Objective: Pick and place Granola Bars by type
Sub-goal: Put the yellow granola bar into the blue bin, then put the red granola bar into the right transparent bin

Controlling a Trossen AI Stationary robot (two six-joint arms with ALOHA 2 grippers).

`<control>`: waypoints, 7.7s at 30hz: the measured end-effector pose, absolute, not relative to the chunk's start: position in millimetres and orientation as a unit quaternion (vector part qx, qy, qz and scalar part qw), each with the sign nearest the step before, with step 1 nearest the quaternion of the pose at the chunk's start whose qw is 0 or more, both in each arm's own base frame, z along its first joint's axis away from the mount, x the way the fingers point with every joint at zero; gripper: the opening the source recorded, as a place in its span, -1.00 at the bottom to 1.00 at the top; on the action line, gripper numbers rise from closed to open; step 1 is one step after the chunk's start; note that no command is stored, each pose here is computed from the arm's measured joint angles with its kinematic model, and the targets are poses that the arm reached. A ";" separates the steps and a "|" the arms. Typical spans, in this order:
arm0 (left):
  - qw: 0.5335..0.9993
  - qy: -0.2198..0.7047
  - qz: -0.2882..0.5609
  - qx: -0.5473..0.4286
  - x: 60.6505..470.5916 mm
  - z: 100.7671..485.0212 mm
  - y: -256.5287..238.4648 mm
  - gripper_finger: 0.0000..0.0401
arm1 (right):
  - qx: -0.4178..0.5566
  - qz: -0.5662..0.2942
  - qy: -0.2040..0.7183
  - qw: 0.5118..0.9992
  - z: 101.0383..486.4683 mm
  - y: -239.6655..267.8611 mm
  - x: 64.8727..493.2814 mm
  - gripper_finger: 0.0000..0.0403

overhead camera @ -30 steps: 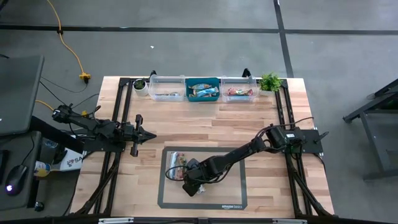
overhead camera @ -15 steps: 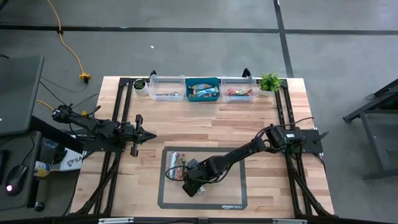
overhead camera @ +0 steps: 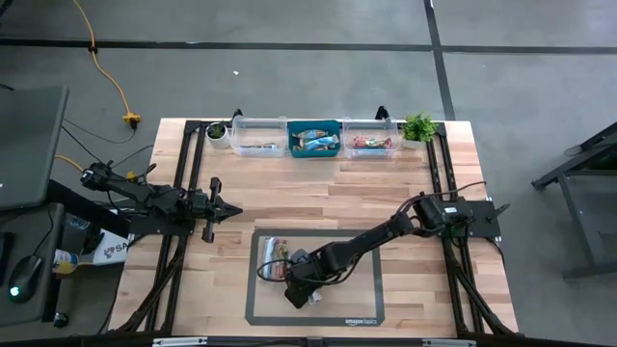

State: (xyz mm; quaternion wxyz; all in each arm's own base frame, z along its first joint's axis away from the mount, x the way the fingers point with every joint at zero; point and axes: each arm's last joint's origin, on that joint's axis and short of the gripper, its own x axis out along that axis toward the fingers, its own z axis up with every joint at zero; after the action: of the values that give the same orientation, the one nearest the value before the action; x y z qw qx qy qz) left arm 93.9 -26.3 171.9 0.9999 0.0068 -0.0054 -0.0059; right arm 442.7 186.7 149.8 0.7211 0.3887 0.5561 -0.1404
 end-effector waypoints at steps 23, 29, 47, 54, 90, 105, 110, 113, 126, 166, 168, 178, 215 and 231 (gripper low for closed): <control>1.000 -0.005 -0.006 0.007 93.9 171.9 -26.3 -0.99 | 0.357 -0.066 0.382 0.850 257.2 176.6 437.6 -0.69; 1.000 -0.005 -0.006 0.007 93.9 171.9 -26.3 -0.99 | 0.281 -0.048 0.299 0.911 274.7 172.7 444.7 -0.69; 1.000 -0.005 -0.006 0.007 93.9 171.9 -26.3 -0.99 | 0.163 0.030 0.050 0.985 363.0 164.0 437.0 -0.69; 1.000 -0.005 -0.006 0.007 93.9 172.0 -26.3 -0.99 | 0.105 0.014 -0.012 0.994 413.0 149.5 407.2 -0.69; 1.000 -0.005 -0.006 0.007 93.9 171.9 -26.3 -0.99 | -0.056 -0.328 0.020 0.943 443.2 -15.7 393.8 -0.69; 1.000 -0.005 -0.006 0.007 93.9 171.9 -26.3 -0.99 | -0.002 -0.337 0.251 0.907 388.5 -189.5 351.6 -0.69; 1.000 -0.005 -0.006 0.007 93.9 171.9 -26.3 -0.99 | -0.017 -0.283 0.299 0.911 368.1 -227.3 342.1 -0.69; 1.000 -0.005 -0.006 0.007 93.9 172.0 -26.3 -0.99 | -0.027 -0.247 0.324 0.913 351.1 -245.5 341.6 -0.69; 1.000 -0.005 -0.006 0.007 93.9 171.9 -26.3 -0.99 | -0.035 -0.140 0.442 0.885 249.9 -285.9 364.4 -0.69; 1.000 -0.005 -0.006 0.007 93.9 171.8 -26.3 -0.99 | -0.263 -0.003 0.515 0.816 215.4 -250.7 398.3 -0.69; 1.000 -0.005 -0.006 0.007 93.9 172.0 -26.3 -0.99 | -0.260 -0.003 0.517 0.816 215.2 -250.5 398.0 -0.68; 1.000 -0.005 -0.006 0.007 93.9 171.9 -26.3 -0.99 | -0.252 -0.023 0.527 0.811 214.9 -250.9 397.2 -0.26; 1.000 -0.005 -0.006 0.007 93.9 171.9 -26.3 -0.99 | 0.265 0.139 0.354 0.886 326.4 -38.1 429.4 -0.09; 1.000 -0.005 -0.006 0.007 93.9 172.0 -26.3 -0.99 | 0.278 0.197 0.410 0.846 325.5 115.1 417.9 -0.09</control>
State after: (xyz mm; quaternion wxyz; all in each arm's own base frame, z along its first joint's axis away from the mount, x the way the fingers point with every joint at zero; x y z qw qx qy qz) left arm 93.9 -26.3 172.0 0.9999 0.0068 -0.0054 -0.0059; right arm 417.9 115.1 325.5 0.8460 0.2784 0.4096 0.1974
